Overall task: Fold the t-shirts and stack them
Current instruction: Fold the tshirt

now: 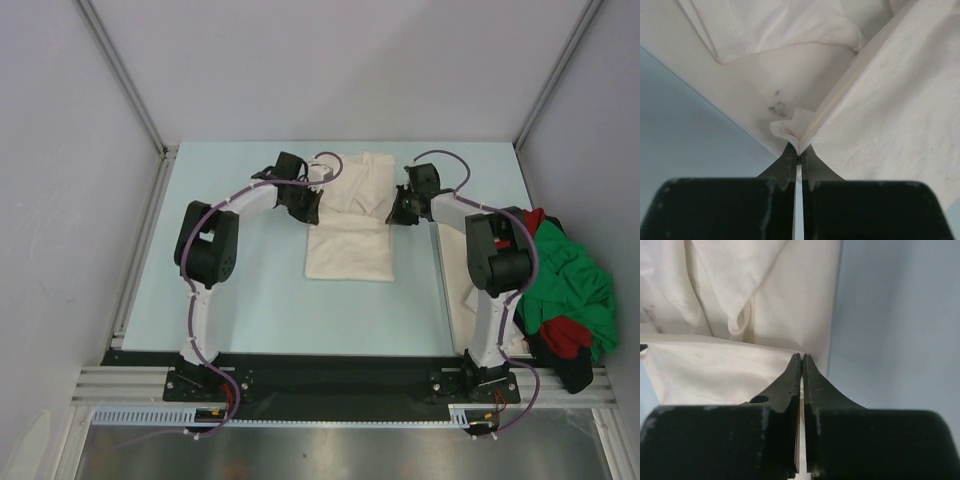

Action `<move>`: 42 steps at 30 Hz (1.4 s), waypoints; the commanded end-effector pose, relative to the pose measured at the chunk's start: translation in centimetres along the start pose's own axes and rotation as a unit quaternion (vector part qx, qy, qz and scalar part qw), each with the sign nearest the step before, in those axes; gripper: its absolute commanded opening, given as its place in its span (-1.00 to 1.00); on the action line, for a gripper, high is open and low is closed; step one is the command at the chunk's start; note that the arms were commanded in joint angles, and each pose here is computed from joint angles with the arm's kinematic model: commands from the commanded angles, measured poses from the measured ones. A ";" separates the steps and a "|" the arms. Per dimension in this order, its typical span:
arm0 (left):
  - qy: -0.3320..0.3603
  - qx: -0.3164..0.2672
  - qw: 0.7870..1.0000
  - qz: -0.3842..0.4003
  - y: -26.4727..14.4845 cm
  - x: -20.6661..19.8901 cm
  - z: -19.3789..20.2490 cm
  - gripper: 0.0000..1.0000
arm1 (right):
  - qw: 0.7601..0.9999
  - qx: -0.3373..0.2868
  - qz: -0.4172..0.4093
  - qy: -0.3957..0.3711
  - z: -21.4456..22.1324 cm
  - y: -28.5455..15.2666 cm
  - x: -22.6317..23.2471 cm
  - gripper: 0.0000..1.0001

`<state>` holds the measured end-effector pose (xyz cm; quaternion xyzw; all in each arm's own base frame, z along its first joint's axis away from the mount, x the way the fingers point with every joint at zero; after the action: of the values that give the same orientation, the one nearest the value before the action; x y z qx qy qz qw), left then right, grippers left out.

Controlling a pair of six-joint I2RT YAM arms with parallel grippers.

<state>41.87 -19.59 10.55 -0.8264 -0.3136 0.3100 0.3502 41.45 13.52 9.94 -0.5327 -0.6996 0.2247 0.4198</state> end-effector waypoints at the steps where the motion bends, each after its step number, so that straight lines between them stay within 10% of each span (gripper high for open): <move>1: 0.021 -0.071 0.997 0.005 -2.4 -0.7 -3.5 -0.99 | 0.996 -0.091 0.011 0.014 -2.5 -4.3 0.6 -1.00; 11: -0.001 -0.047 0.998 -0.038 -0.4 0.9 -3.2 -0.96 | 0.996 -0.082 0.014 0.028 -2.3 -1.9 -1.3 -1.00; 14: -0.003 -0.044 0.998 -0.050 0.2 1.4 -3.4 -0.56 | 0.996 -0.083 0.012 0.025 -2.9 -1.4 -1.6 -1.00; 15: -0.006 -0.040 0.997 -0.059 0.2 1.6 -3.4 -0.10 | 0.996 -0.086 0.011 0.020 -3.5 -1.3 -1.5 -0.71; 19: 0.014 -0.049 0.995 -0.088 -1.5 1.6 -4.7 0.20 | 0.997 -0.073 0.030 0.010 -3.9 -3.5 -1.2 0.05; 30: 0.180 -0.055 0.978 -0.087 -8.5 -5.0 2.5 0.21 | 0.999 -0.005 0.047 0.009 7.0 -11.3 2.4 0.10; 42: 0.432 -0.002 0.895 -0.108 -7.0 -9.8 10.1 0.28 | 0.999 0.024 0.009 0.023 12.8 -10.4 3.7 0.13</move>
<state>24.47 -18.74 11.69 -0.8456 -0.1885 -0.0346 0.4982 23.85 14.34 11.65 -0.5302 -0.6649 0.2730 0.4498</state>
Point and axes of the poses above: each gripper's point midway between its finger pads, its own y axis out along the fingers, its own x axis along the line the jaws close on, z = x × y, the point moved 9 cm from there along -y, back along the fingers, and after that the axes turned 6 degrees about -y, right-handed, at the moved point
